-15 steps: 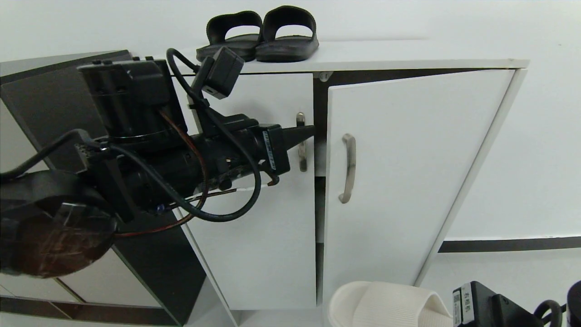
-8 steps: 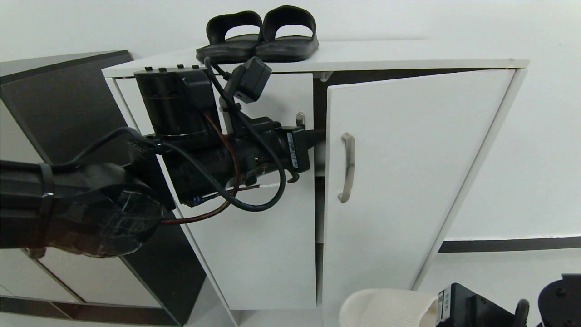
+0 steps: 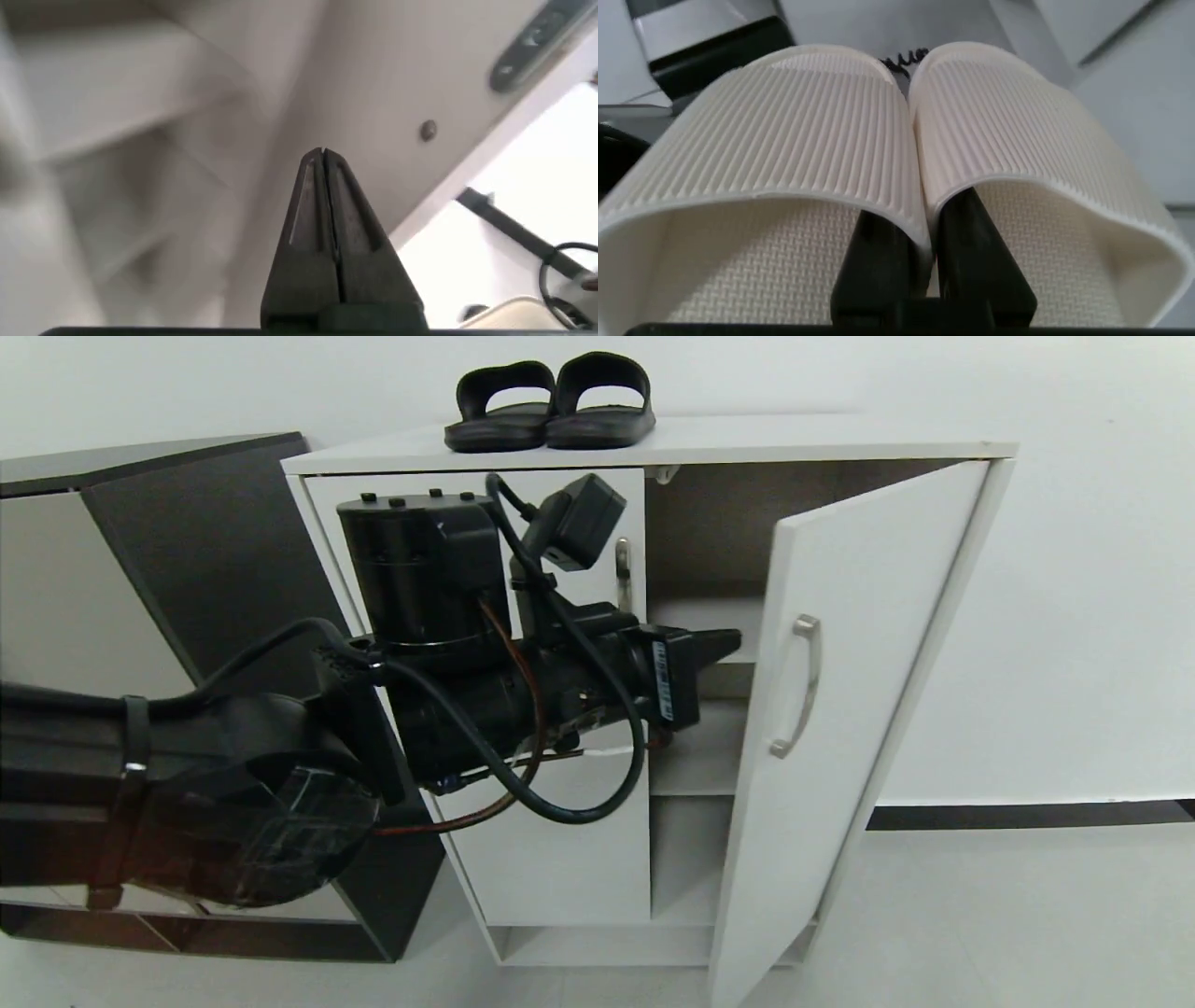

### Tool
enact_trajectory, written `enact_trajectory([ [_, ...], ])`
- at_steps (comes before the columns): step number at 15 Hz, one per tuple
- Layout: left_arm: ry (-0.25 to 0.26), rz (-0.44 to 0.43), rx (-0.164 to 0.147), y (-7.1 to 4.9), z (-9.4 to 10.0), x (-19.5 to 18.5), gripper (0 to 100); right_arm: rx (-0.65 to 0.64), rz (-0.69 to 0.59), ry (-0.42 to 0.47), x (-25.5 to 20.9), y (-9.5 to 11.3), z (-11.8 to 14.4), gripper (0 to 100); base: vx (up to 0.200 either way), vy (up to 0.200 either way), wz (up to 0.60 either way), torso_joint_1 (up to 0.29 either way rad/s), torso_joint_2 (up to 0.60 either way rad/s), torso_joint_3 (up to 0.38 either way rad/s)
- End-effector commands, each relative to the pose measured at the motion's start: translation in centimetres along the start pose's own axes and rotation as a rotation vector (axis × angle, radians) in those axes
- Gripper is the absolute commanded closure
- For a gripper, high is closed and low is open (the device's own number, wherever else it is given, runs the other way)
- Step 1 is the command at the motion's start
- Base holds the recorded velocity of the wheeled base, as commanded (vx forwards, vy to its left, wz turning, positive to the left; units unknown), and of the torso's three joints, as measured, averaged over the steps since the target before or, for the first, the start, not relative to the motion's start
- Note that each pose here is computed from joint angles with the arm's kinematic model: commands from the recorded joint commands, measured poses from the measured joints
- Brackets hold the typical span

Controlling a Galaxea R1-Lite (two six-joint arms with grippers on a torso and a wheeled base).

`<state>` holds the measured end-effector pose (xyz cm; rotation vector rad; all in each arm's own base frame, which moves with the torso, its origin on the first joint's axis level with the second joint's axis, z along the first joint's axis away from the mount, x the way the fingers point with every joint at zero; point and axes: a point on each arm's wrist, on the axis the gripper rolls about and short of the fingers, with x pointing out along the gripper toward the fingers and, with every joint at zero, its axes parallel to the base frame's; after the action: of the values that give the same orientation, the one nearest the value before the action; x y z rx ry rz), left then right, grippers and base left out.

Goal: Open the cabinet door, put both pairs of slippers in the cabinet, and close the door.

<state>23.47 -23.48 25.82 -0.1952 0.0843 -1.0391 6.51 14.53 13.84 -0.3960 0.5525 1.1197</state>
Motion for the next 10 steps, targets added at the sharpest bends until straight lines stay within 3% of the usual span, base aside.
enact_trajectory([
  [1, 0.015, -0.072, -0.002, -2.1, -0.7, 1.2, 100, -0.011, 0.011, -0.028, -0.6, 0.2, 0.0, 100, -0.2, 0.0, 0.0, 0.002, 0.0, 0.002],
  [3, 0.014, -0.084, -0.017, -2.5, -0.6, 1.5, 100, -0.007, 0.012, -0.037, -0.6, 0.2, 0.3, 100, -0.2, 0.0, 0.0, 0.005, 0.0, 0.002],
  [5, -0.005, -0.067, -0.017, -1.9, -0.2, 1.1, 100, -0.004, 0.012, -0.034, -0.1, 0.2, 0.6, 100, -0.2, 0.0, 0.0, -0.002, 0.01, 0.007],
  [6, -0.051, -0.041, -0.021, -1.2, 0.6, 0.2, 100, -0.003, 0.01, -0.054, 0.2, 0.2, 1.0, 100, -0.2, 0.0, 0.0, 0.002, 0.0, -0.007],
  [8, -0.079, 0.007, -0.019, -0.6, 1.1, -1.1, 100, 0.037, -0.016, -0.086, 1.0, 0.1, 2.2, 100, 0.0, 0.0, 0.0, 0.0, 0.0, 0.0],
  [10, -0.123, 0.115, -0.006, 0.3, 2.1, -4.0, 100, 0.216, -0.238, -0.109, 3.8, -0.4, 5.1, 100, 0.0, 0.0, 0.0, 0.0, 0.0, 0.0],
])
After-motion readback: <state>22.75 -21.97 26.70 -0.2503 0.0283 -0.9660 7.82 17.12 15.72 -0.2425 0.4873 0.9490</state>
